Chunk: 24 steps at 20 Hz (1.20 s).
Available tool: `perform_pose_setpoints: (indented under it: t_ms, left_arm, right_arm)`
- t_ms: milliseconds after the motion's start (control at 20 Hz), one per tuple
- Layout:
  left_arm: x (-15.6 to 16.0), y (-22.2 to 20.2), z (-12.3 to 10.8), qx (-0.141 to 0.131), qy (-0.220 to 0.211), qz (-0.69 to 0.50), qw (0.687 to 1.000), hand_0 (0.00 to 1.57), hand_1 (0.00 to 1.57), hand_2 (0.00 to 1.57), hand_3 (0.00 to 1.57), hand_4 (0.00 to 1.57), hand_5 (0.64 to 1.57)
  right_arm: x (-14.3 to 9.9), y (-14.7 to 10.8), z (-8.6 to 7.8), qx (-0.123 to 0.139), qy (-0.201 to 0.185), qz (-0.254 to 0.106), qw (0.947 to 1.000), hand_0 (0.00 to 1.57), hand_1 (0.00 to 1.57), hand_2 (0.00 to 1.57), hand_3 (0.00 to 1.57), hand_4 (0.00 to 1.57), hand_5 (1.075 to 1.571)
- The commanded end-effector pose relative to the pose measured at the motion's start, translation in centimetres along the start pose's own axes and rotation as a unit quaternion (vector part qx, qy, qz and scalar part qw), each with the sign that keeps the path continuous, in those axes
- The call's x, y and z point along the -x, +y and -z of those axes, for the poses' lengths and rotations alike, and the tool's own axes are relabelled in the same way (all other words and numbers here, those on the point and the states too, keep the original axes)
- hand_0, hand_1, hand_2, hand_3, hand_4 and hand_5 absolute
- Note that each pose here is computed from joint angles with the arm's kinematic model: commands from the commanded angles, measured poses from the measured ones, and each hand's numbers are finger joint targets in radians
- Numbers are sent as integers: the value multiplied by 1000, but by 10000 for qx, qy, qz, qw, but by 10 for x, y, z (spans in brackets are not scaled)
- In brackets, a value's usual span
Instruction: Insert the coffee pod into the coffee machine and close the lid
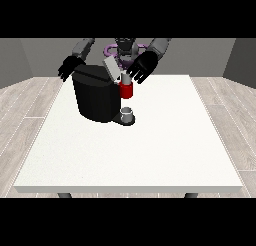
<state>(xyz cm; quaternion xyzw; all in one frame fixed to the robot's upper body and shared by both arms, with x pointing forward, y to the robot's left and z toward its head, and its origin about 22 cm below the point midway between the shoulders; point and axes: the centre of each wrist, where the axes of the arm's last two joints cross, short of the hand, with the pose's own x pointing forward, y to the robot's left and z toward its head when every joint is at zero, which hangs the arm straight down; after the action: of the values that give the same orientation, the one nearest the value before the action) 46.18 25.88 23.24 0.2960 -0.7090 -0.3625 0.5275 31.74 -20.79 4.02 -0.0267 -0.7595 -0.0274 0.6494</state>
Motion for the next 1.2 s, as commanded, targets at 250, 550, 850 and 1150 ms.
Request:
perform_pose_setpoints:
  t_ms: [250,550,850,1150]
  left_arm:
    - [-5,1,3,81,-102,101,9999,1190,1190,1269,1201,515,1571]
    - [-17,-15,6,198,-142,109,9996,1185,1185,1250,1184,491,1571]
    - [10,-7,-2,205,110,42,9997,1221,1221,1265,1171,485,1571]
    - [3,-1,3,96,175,60,9998,1161,1161,1195,1058,457,1571]
  right_arm:
    - [-13,-11,10,134,-103,7,9999,0,0,0,0,448,1571]
    - [9,-21,6,220,28,-74,9997,0,0,0,0,415,1571]
    - [-12,-24,8,99,-56,-40,9999,0,0,0,0,418,1571]
    - [-4,2,-1,33,-97,-4,9999,0,0,0,0,401,1571]
